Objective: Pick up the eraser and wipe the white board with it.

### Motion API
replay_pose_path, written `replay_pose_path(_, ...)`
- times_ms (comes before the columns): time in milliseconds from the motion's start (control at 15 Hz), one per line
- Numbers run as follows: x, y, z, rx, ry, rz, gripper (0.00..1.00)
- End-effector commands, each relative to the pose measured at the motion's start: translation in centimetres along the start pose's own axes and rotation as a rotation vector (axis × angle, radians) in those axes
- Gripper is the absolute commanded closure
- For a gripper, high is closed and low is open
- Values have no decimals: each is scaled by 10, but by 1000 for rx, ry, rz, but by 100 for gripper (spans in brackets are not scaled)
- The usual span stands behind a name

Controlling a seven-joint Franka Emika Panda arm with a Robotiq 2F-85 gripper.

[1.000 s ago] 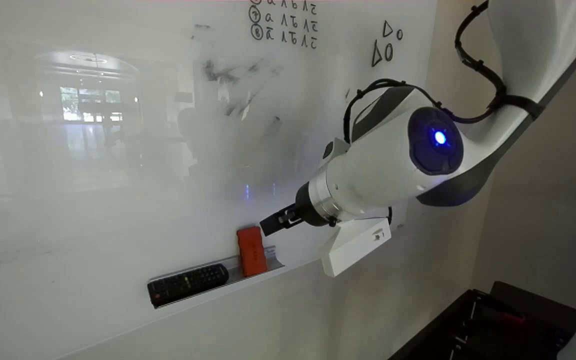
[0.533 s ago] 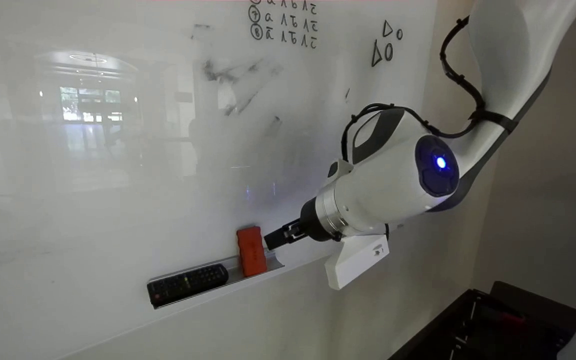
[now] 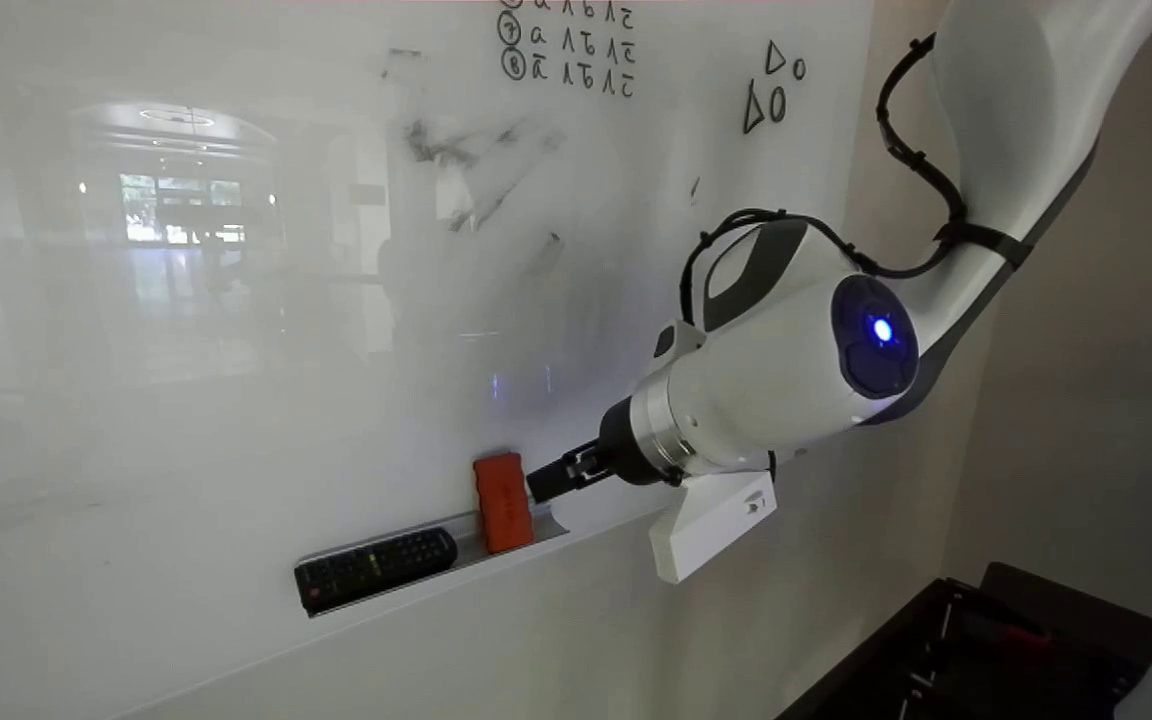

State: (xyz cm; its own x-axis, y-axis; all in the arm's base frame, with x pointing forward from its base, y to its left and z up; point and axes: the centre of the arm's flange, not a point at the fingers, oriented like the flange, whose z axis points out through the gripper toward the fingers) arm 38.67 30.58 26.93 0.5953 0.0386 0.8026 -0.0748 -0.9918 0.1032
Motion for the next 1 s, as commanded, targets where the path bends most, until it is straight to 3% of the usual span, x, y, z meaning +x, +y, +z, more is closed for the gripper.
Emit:
replay_pose_path(0, -12, -2, 13, 3, 75, 7, 0)
replay_pose_path(400, -45, 0, 42, -27, 211, 66, 0)
replay_pose_path(533, -54, 1, 56, -43, 212, 89, 0)
replay_pose_path(600, -44, 4, 41, -38, 187, 63, 0)
replay_pose_path(933, -51, 4, 45, -42, 177, 60, 0)
